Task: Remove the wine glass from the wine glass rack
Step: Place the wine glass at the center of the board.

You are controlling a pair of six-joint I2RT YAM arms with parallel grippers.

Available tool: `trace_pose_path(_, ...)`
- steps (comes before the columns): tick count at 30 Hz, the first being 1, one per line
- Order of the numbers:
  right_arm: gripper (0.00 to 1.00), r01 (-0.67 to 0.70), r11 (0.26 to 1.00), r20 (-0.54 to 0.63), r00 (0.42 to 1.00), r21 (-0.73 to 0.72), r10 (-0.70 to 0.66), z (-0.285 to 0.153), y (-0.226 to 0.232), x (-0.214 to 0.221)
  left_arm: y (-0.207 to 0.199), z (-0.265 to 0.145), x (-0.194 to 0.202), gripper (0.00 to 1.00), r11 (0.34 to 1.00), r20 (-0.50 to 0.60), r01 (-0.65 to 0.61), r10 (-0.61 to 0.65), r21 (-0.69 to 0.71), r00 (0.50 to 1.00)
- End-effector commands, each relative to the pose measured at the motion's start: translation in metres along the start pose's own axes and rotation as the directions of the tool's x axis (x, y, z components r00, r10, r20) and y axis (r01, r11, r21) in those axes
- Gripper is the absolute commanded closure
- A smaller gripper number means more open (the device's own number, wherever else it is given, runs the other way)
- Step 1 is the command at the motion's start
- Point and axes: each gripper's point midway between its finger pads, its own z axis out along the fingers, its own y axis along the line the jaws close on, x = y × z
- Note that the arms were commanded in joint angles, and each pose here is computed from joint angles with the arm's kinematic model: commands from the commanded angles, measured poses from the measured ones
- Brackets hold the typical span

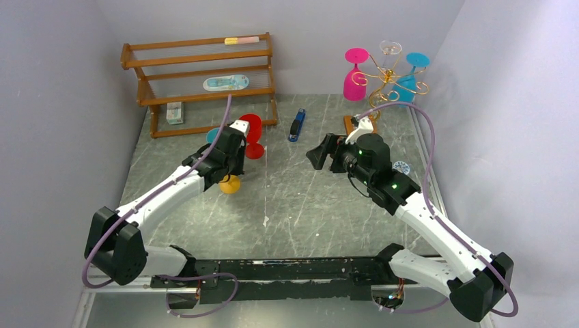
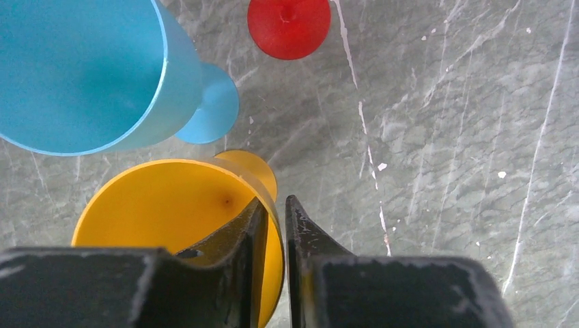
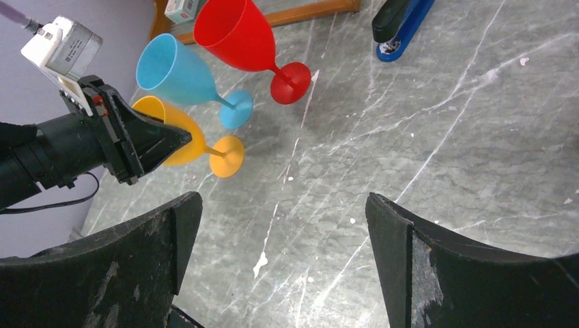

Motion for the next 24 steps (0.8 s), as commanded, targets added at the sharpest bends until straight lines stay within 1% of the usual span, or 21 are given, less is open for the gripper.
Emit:
trace_pose_path(1,0.06,0.004,1.000,-0.007,1.000,0.007,-0.004,-0.001,-0.001,-0.003,-0.002,-0.001,-0.002,0.73,1.000,-0.020,0.009,-0.009,0.013,1.000)
trace_pose_path(3,0.05,0.011,1.000,-0.002,1.000,0.010,-0.011,-0.003,-0.001,-0.006,-0.001,-0.004,-0.005,0.61,1.000,-0.011,0.014,-0.014,0.011,1.000)
trace_pose_path(6,0.05,0.028,1.000,0.007,1.000,0.014,-0.028,-0.006,0.001,-0.012,0.001,-0.009,-0.013,0.46,1.000,0.007,0.026,-0.026,0.006,1.000)
trace_pose_path(8,0.05,0.043,0.999,0.011,0.999,0.017,-0.043,-0.008,0.002,-0.017,0.001,-0.014,-0.018,0.39,0.999,0.019,0.030,-0.030,0.011,0.999)
trace_pose_path(13,0.05,0.087,0.996,0.041,0.995,0.025,-0.088,-0.016,0.006,-0.036,-0.003,-0.035,-0.041,0.29,0.998,0.069,0.032,-0.036,0.048,0.997)
trace_pose_path(16,0.05,0.113,0.993,0.096,0.989,0.045,-0.117,-0.025,0.009,-0.056,-0.004,-0.049,-0.052,0.24,0.997,0.104,0.031,-0.039,0.073,0.994)
trace_pose_path(20,0.05,0.146,0.985,0.185,0.969,0.090,-0.161,-0.037,0.009,-0.086,-0.005,-0.070,-0.065,0.19,0.994,0.160,0.036,-0.053,0.106,0.986)
trace_pose_path(24,0.05,0.164,0.979,0.233,0.954,0.123,-0.189,-0.045,0.011,-0.107,-0.008,-0.089,-0.076,0.15,0.987,0.212,0.040,-0.073,0.155,0.974)
